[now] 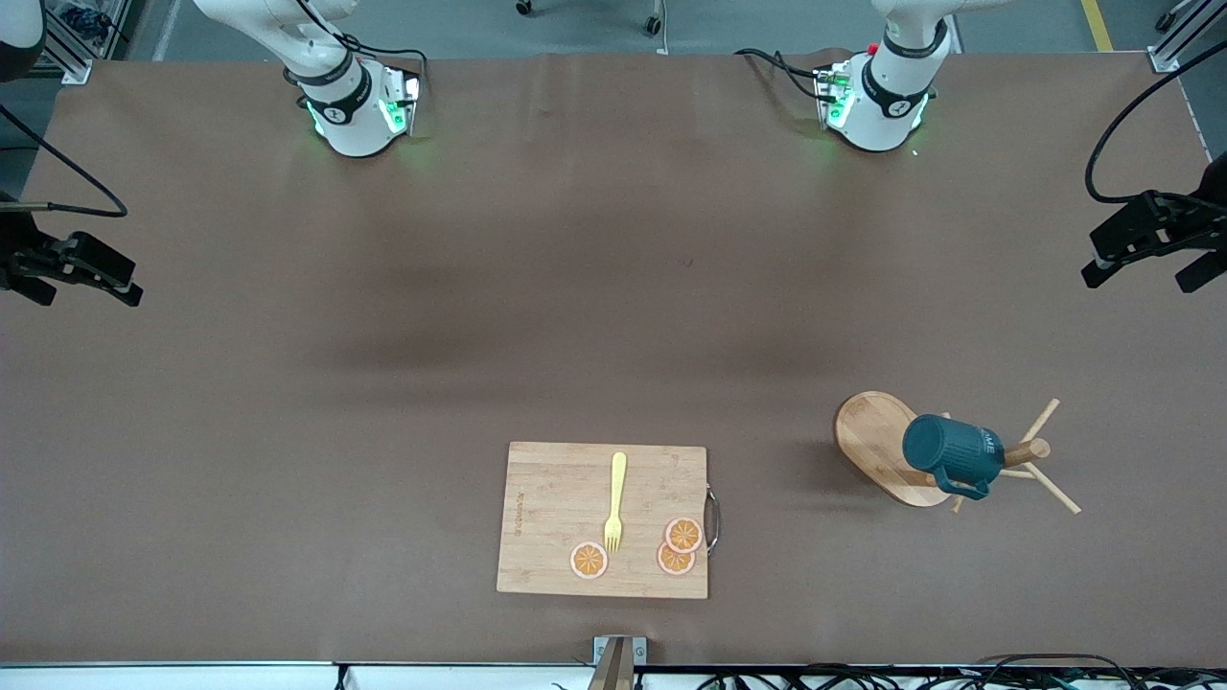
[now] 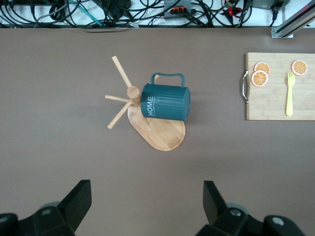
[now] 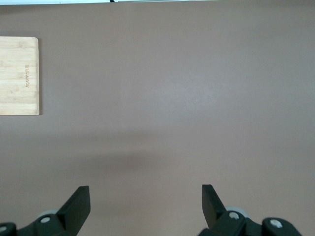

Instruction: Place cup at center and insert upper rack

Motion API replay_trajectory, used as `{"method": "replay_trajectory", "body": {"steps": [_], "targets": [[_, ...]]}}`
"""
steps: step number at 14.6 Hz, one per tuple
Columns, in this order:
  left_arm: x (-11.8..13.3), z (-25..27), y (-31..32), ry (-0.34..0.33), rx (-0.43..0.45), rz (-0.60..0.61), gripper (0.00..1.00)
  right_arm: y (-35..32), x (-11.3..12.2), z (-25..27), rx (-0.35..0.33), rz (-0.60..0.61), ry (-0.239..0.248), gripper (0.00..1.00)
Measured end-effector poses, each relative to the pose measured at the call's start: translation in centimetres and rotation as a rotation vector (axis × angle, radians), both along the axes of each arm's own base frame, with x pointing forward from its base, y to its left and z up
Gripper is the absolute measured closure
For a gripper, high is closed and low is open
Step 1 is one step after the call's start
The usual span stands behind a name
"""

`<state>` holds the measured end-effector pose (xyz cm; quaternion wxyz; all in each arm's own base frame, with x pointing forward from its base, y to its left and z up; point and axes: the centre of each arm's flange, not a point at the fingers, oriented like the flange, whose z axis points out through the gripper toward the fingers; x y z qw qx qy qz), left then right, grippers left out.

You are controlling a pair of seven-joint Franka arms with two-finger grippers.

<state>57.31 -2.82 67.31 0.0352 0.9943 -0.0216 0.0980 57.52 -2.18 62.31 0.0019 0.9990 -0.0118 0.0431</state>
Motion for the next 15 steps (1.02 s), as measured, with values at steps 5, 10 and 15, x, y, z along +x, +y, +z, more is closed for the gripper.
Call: {"method": "replay_trajectory", "body": {"steps": [5, 10, 15], "targets": [[-0.1, 0.1, -1.8, -0.001, 0.001, -0.027, 0.0, 0.0, 0.0, 0.0, 0.0, -0.001, 0.0, 0.0], [0.3, -1.2, -0.9, 0.026, 0.003, -0.012, 0.0, 0.0, 0.0, 0.0, 0.0, -0.001, 0.0, 0.0], [0.9, -2.3, -1.0, 0.045, 0.003, -0.013, 0.0, -0.8, 0.0, 0.0, 0.0, -0.015, 0.002, 0.0]]}}
